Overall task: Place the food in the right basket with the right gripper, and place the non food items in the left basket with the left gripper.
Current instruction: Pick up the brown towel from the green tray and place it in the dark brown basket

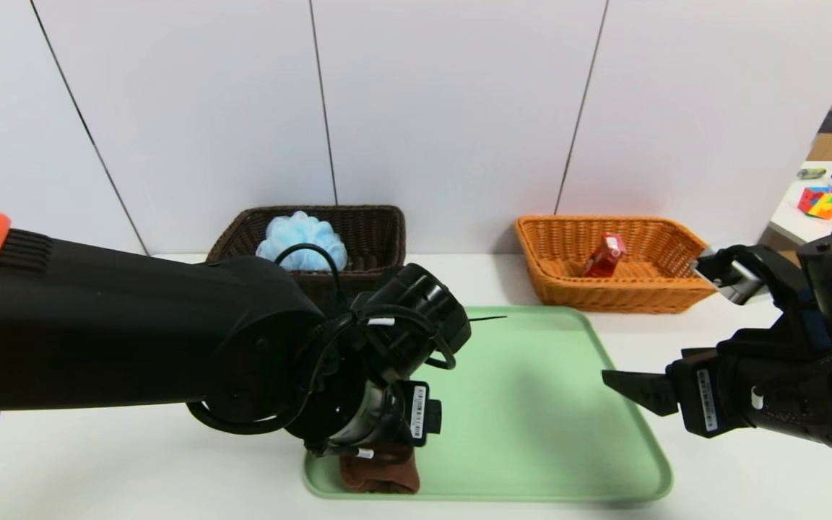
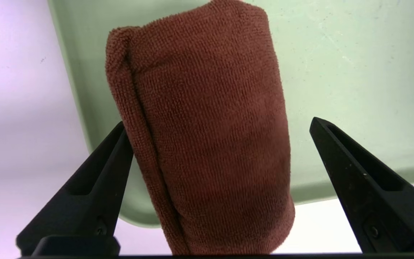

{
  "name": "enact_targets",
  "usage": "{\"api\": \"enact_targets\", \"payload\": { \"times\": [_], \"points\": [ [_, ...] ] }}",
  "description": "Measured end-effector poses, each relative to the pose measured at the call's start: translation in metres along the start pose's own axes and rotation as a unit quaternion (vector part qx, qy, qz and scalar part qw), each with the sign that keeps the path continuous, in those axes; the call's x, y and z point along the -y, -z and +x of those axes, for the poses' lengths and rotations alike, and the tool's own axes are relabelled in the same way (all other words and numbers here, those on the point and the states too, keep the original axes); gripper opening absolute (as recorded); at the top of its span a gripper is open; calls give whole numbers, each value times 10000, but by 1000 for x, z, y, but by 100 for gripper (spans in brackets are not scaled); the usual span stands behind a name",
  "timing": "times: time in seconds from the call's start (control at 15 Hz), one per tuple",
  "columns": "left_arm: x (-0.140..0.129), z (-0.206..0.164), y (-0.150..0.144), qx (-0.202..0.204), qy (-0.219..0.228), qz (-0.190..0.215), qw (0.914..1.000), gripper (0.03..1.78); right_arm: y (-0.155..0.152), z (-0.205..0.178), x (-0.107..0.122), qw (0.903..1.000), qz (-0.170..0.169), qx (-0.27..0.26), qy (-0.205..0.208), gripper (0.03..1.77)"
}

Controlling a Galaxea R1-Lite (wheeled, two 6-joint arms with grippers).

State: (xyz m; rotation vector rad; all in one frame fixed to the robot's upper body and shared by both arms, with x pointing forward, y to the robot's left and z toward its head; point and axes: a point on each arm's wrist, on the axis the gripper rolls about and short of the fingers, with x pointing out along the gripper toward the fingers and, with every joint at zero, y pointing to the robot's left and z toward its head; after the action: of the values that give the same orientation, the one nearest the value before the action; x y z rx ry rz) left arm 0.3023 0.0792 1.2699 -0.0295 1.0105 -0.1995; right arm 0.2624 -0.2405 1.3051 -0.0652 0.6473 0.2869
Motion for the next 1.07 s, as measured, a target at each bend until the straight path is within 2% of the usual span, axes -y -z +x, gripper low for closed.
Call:
{"api": "enact_targets", "payload": {
  "times": [1.07],
  "points": [
    [1, 8, 3, -98, -90, 47, 9999, 169, 0, -8, 1, 9999, 17, 121, -23, 170]
  ]
}}
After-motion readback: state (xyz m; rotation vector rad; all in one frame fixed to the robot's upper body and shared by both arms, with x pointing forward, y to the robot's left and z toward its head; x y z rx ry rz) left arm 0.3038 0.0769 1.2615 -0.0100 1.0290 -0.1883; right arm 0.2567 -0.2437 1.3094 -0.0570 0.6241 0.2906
